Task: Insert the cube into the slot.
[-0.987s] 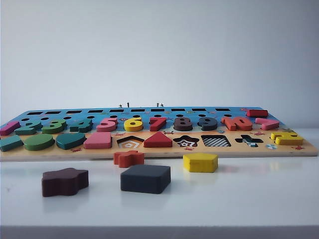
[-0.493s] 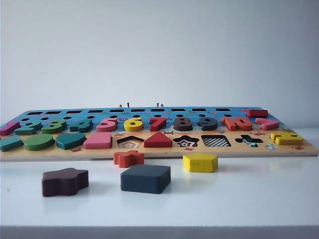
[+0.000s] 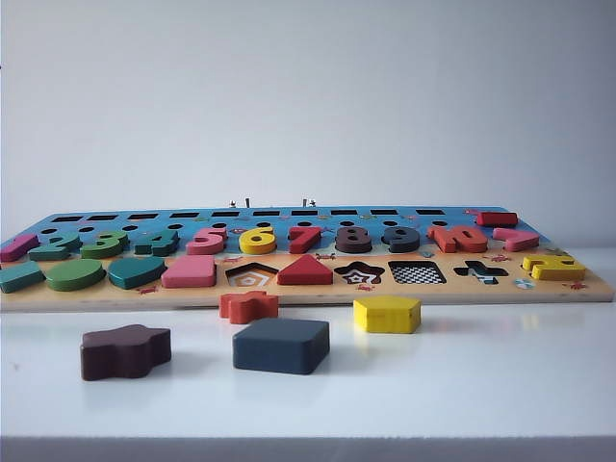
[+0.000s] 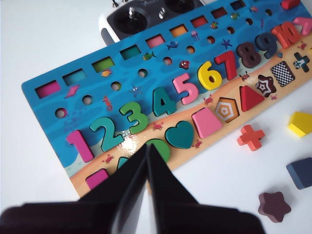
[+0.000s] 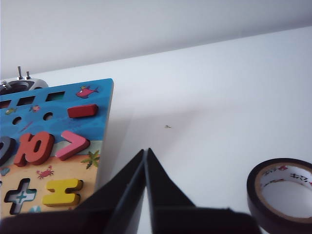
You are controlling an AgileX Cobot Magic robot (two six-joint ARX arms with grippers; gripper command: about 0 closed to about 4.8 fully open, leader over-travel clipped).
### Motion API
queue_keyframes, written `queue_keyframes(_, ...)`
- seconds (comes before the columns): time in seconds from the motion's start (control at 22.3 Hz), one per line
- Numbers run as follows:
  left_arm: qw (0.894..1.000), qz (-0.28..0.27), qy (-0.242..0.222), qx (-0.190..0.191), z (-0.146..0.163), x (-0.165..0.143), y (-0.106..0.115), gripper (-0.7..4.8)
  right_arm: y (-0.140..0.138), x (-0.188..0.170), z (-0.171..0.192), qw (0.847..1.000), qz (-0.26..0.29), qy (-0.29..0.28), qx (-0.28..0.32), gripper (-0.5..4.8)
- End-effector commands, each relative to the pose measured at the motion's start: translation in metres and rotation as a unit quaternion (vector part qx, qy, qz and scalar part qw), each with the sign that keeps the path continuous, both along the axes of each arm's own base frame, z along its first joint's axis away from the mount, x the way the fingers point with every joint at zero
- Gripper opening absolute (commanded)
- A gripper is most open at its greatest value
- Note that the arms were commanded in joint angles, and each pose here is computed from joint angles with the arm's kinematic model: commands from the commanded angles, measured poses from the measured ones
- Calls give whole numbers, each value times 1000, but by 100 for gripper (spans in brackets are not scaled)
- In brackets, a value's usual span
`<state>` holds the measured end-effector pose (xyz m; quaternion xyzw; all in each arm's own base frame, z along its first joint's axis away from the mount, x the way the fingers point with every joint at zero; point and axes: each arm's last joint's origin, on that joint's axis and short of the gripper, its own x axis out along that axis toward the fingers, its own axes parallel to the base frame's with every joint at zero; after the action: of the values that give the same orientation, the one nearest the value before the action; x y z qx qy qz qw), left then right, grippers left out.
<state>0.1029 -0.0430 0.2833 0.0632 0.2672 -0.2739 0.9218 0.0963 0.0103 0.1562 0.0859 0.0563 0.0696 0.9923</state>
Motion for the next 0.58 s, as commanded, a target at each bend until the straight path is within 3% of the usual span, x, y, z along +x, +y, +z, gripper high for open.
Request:
queue_keyframes(0.04,1000,-25,18,-1,6,2,-5,17,3,-2,9,1000,16,-2,13,-1)
queue_keyframes(0.45,992,-104,75,-9,29,7,-19,17,16,-9,39,994,90,29,50,0)
queue_keyframes(0.58,986,-133,102,-16,36,11,-25,17,29,-9,53,985,147,85,38,0)
